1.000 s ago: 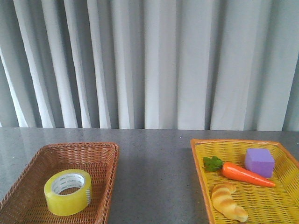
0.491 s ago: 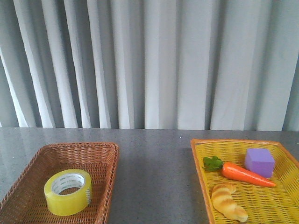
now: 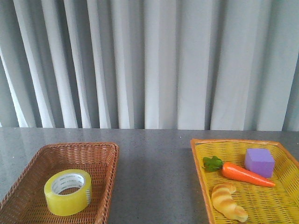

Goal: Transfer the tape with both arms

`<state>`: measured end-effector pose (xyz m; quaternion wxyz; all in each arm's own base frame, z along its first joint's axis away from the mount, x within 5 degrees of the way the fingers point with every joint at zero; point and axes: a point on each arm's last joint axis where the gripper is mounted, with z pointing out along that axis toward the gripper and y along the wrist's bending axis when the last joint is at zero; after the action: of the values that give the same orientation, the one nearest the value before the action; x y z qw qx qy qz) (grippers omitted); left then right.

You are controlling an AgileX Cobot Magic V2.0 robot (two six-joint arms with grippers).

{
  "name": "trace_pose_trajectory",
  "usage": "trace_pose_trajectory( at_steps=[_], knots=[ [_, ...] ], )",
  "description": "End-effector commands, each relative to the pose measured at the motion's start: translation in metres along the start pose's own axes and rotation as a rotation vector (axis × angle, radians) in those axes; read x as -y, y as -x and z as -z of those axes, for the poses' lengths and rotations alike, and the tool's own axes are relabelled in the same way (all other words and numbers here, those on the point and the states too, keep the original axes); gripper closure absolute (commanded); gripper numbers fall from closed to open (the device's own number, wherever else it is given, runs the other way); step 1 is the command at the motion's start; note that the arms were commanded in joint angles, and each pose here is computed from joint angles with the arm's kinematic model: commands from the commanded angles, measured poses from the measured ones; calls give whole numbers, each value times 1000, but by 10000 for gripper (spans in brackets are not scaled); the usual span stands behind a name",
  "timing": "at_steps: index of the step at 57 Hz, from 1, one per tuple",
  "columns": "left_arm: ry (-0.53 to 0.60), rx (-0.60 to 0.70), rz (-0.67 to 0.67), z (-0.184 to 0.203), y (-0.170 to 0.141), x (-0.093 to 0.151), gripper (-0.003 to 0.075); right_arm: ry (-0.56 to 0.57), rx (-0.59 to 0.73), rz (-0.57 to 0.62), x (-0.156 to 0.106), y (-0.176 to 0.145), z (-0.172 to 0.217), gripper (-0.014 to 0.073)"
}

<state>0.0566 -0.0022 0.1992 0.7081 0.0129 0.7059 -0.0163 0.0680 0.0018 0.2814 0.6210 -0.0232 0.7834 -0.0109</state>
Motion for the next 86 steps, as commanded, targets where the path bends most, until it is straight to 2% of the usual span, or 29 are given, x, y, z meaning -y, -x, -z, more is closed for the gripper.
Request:
trace_pose_trajectory(
  at_steps=[1, 11, 17, 26, 35, 45, 51, 86],
  knots=[
    [-4, 101, 17, 2, 11, 0, 725, -47, 209, 14, 2, -8, 1, 602],
    [-4, 101, 16, 2, 11, 0, 726, -68, 269, 11, 2, -42, -7, 602],
    [-4, 101, 16, 2, 11, 0, 726, -71, 277, 6, 2, -53, -9, 602],
    [-4, 101, 16, 2, 11, 0, 726, -83, 371, -6, 2, -70, -6, 600],
    [-4, 102, 17, 2, 11, 0, 726, -84, 391, 26, 1, -71, -3, 599],
    [-4, 102, 17, 2, 11, 0, 726, -65, 348, -55, 1, -75, -4, 599],
    [-4, 102, 17, 2, 11, 0, 726, -65, 307, -42, 0, -78, -6, 599],
    [-4, 102, 17, 2, 11, 0, 726, -66, 312, -42, 0, -78, -6, 599]
  ],
)
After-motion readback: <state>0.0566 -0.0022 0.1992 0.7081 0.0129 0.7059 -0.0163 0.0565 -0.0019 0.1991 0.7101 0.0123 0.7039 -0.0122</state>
